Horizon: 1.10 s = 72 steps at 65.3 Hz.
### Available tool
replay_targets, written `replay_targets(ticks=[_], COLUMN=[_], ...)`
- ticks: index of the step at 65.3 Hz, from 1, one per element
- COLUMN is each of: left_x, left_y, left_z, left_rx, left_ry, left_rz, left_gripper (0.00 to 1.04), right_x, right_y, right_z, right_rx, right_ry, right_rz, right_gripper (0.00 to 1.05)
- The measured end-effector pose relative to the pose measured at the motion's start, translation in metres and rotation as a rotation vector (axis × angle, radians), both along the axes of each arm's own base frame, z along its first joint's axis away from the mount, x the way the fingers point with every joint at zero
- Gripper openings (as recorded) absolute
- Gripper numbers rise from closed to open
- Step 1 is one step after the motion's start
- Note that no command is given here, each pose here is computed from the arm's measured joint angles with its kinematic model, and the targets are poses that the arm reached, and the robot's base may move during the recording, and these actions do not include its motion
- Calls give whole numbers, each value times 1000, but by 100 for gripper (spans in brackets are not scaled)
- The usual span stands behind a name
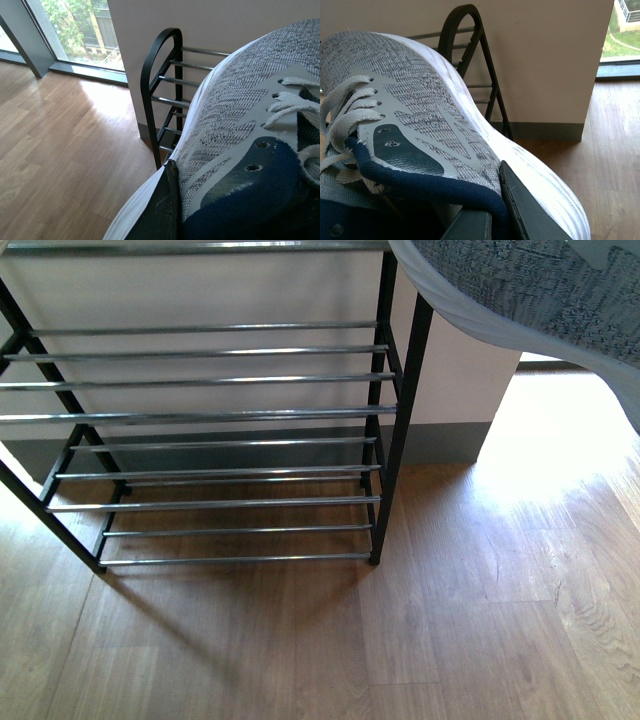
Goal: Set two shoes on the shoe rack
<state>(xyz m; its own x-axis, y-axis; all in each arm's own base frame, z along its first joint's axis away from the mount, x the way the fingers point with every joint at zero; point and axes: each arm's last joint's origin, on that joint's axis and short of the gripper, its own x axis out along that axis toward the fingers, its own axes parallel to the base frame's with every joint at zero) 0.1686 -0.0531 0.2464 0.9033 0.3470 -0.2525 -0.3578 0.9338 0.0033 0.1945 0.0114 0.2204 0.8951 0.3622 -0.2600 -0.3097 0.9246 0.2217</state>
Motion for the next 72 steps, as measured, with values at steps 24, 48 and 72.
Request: replay_targets(ticks=[24, 48, 72], left_x=[0, 0, 0], left_y=[0, 0, 0], left_z=[0, 0, 0], left_rx=[2, 4, 3], left_ry=[1, 1, 1], left_rz=[0, 0, -2], left_gripper=[2, 2, 2], right_x=[0, 0, 54], right_y=[0, 0, 68], right_z=[0, 0, -2], right_rx=[0, 0, 111], right_ry=[0, 0, 157], right_rz=[0, 0, 114], right_gripper=[1, 1, 1])
